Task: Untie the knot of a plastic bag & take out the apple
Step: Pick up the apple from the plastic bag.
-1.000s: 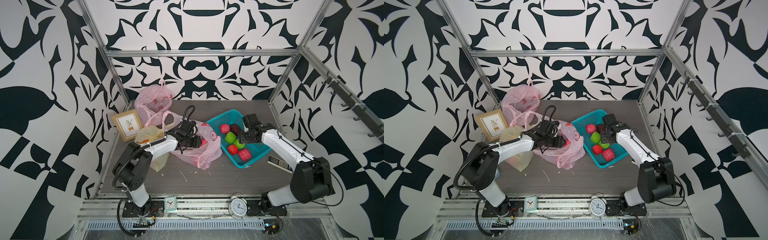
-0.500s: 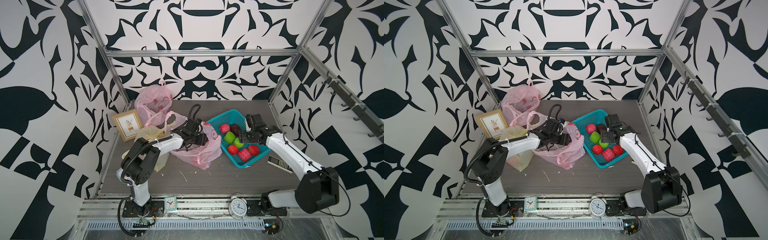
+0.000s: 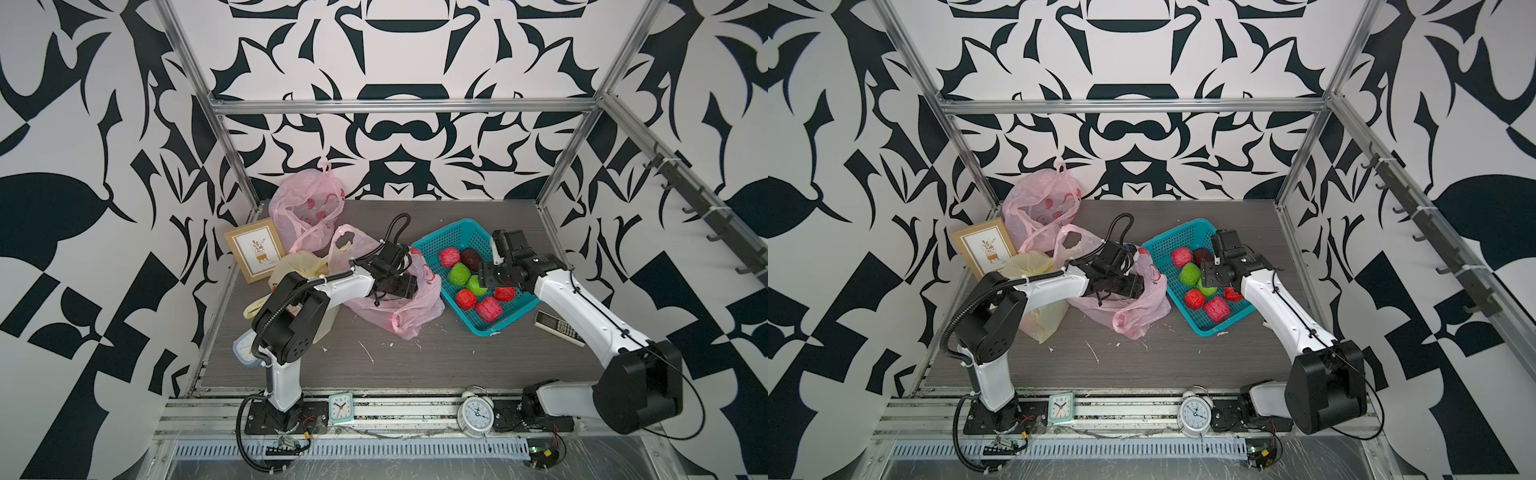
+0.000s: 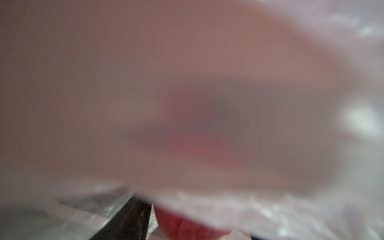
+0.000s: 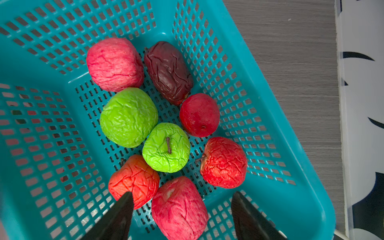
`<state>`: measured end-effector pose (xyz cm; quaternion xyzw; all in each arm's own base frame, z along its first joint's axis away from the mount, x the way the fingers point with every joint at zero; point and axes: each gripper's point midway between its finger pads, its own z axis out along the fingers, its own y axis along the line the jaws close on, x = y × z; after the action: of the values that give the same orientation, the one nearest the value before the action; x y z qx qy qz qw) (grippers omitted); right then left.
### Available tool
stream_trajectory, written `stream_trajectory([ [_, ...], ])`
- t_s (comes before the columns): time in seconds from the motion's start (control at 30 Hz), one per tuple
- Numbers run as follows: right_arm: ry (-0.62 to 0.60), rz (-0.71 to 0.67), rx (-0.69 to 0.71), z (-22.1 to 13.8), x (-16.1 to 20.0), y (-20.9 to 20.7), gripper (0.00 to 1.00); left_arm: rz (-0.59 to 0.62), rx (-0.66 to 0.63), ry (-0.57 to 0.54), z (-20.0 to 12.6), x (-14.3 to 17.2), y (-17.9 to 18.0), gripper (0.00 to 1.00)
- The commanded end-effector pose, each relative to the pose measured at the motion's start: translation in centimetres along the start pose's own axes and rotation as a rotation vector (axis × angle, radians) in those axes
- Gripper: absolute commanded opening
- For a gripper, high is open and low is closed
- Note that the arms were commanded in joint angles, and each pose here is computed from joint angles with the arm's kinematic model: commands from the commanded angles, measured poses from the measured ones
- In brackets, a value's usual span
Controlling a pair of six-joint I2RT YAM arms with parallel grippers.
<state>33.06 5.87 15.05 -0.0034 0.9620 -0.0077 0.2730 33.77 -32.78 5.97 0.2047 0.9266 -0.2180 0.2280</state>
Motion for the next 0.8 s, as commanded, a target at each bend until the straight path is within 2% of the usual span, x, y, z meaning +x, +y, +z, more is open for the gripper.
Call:
stream_trajectory([
  [0.0,-0.049,0.003,-0.01,-0.7,-1.0,0.0,0.77,0.01,-0.037,0.041,1.1,1.1,0.8,0.7],
  [0.13,-0.05,0.004,-0.01,-0.8,-1.0,0.0,0.77,0.012,-0.036,0.021,0.7,0.6,0.7,0.62],
  [0.3,-0.067,0.006,-0.005,-1.3,-1.2,-0.2,0.77,0.026,-0.063,0.007,-0.7,0.8,1.1,0.58],
  [0.77,-0.085,0.01,-0.005,-1.8,-1.4,-0.3,0.77,0.069,-0.199,-0.047,-8.4,1.0,3.2,0.58],
])
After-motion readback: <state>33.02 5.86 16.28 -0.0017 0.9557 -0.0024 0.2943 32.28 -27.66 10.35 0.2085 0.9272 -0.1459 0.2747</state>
